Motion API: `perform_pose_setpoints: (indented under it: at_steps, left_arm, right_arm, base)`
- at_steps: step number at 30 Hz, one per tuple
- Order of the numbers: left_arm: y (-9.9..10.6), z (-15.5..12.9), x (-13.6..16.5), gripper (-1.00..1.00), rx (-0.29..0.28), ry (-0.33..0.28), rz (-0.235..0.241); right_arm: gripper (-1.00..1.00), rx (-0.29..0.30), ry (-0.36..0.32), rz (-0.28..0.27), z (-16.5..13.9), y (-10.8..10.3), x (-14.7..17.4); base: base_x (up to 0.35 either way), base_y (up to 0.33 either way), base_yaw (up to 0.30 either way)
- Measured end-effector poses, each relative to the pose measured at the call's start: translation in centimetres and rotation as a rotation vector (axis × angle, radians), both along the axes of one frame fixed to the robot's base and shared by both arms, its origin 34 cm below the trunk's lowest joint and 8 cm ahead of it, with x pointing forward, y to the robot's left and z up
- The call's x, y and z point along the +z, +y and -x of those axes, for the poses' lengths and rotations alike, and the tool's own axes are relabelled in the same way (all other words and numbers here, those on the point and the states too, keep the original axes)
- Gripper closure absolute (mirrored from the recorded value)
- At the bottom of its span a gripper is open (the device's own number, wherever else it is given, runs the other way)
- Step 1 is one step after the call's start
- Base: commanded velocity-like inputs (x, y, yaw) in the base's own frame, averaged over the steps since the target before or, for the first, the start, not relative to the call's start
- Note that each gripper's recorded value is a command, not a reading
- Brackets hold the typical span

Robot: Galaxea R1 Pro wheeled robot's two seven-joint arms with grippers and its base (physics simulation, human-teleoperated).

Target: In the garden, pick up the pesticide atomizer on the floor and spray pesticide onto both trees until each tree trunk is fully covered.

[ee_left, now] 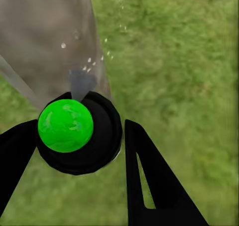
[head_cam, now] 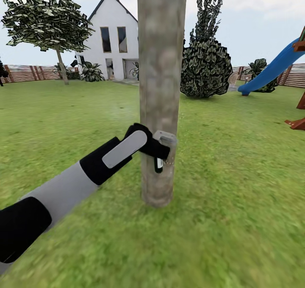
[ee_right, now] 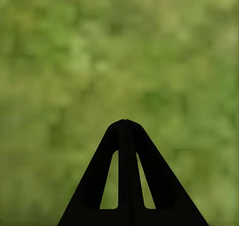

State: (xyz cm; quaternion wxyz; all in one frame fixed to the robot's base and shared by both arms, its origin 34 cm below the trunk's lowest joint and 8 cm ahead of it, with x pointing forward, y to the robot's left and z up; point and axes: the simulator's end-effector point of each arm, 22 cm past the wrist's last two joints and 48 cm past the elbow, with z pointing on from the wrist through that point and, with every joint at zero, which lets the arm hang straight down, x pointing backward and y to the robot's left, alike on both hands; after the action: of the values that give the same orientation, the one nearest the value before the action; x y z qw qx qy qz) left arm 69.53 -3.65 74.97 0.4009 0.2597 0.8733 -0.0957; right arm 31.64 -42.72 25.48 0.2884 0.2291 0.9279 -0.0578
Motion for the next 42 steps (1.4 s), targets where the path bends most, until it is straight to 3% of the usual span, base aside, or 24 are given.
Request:
perform_pose_setpoints:
  at_steps: [3,11,15,18,29,38,42]
  left_arm:
    - [0.2,-0.7,1.1,1.0,0.014,0.004,0.003]
    - [0.6,-2.7,8.0,1.0,0.038,0.01,0.058]
    - [1.1,-3.7,12.7,1.0,0.06,0.009,0.099]
    - [0.9,-4.0,16.5,1.0,0.067,-0.029,0.111]
    - [-0.1,-2.7,28.7,1.0,0.072,-0.111,0.183]
    - [1.0,-0.7,37.7,1.0,0.089,-0.193,0.241]
    - [0.2,1.3,40.6,1.0,0.055,-0.209,0.273]
  right_arm:
    - [1.0,0.0,0.0,-0.001,0.0,0.0,0.0]
    - [1.0,0.002,0.0,0.001,0.0,0.0,0.0]
    - [1.0,0.002,0.0,0.002,0.0,0.0,0.0]
    - [1.0,0.002,0.001,0.002,0.0,0.0,0.0]
    - [1.0,0.007,0.001,0.002,-0.1,0.1,0.0]
    - [1.0,0.009,0.003,0.003,0.0,0.2,0.0]
    - [1.0,0.01,0.002,0.003,-0.1,0.1,0.0]
  base:
    - [0.0,0.0,0.0]
    - [0.0,0.0,0.0]
    - [0.0,0.0,0.0]
    - [0.0,0.0,0.0]
    - [0.0,0.0,0.0]
    - [0.0,0.0,0.0]
    - [0.0,0.0,0.0]
